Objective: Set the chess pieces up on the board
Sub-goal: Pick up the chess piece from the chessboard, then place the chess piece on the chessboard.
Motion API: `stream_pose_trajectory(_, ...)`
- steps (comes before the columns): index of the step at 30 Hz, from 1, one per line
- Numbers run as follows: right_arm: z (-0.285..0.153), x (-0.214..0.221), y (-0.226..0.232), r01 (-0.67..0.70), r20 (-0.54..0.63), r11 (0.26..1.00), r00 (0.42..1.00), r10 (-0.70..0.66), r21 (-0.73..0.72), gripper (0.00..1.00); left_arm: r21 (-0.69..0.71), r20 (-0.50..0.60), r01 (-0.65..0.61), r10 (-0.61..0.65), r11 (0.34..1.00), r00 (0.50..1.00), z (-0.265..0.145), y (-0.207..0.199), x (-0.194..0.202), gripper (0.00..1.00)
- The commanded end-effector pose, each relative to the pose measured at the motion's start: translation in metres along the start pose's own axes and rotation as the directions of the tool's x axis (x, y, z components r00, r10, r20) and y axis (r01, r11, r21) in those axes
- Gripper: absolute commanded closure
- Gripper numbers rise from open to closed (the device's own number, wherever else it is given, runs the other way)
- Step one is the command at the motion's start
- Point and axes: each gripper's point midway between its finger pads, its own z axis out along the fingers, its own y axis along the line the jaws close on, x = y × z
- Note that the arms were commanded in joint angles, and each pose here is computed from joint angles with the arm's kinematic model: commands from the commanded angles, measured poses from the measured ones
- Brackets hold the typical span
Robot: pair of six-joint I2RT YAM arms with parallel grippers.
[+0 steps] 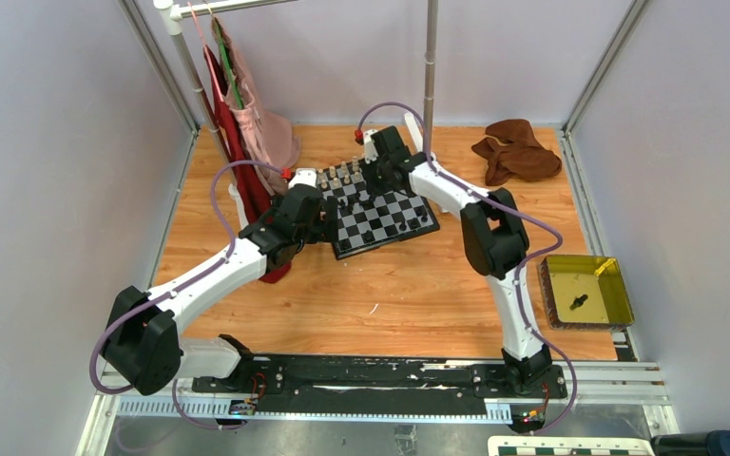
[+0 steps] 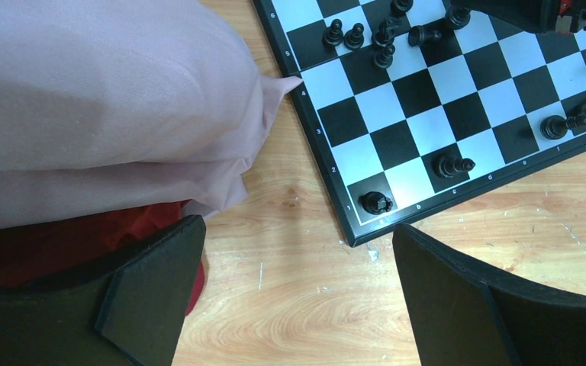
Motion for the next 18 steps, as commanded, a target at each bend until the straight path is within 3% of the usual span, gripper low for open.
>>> stream_pose_trajectory(1,-0.021,-0.014,0.006,0.029,0.038,1.0,0.999,-0.029,0.004,1.0,-0.007,0.032,0.026,-0.026,1.0,0.999,-0.005,0.002,-0.011,0.0)
stream_pose_trajectory(11,-0.053,-0.008,0.013,0.038,0.056,0.999,0.998,-0.038,0.013,1.0,-0.002,0.033,0.038,-0.038,0.999,0.999,-0.009,0.003,-0.01,0.0)
stream_pose_trajectory(18,-0.08,0.02,0.025,0.055,0.027,0.998,0.998,-0.056,0.026,1.0,0.014,0.041,0.055,-0.055,0.998,0.998,-0.016,0.004,-0.01,0.0)
